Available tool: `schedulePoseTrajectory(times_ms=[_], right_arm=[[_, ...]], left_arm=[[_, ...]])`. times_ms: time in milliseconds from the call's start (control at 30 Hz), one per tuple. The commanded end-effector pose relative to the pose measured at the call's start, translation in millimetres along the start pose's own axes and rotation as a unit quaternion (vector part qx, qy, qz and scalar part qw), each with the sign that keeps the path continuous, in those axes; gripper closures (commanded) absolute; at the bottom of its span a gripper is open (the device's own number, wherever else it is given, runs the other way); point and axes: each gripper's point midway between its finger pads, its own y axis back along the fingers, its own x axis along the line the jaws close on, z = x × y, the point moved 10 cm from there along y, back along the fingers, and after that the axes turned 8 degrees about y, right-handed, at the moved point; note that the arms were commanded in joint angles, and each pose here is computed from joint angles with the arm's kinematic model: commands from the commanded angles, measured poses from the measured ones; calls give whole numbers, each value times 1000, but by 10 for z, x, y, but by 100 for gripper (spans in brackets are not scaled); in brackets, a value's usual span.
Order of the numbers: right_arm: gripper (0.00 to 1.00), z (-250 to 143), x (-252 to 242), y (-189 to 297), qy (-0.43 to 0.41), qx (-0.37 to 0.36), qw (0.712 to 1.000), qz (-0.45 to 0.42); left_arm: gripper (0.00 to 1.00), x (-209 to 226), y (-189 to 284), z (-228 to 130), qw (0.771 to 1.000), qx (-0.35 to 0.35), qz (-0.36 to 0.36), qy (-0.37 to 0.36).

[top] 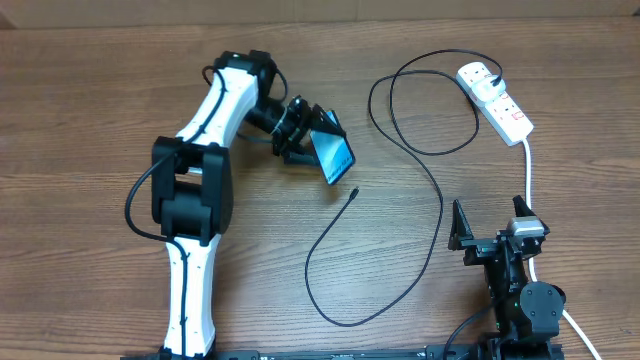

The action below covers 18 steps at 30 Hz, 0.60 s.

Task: Plug charger to phone and switch on socket
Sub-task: 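Lift the phone with the left gripper and tilt it upright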

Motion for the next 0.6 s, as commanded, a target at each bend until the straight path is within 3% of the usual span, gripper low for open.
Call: schedulePoseTrajectory(times_ms=[0,367,567], right_arm=[[0,-14,4,0,2,-4,1000,-2],[0,-14,4,0,2,-4,1000,-2],[0,-14,4,0,2,-4,1000,-2]], left_arm=[[34,-150,198,-46,992,51,-117,-12],[35,-199,453,-60,970,93,-223,-6],[35,-213,462,-69,967,100,-234,-7]])
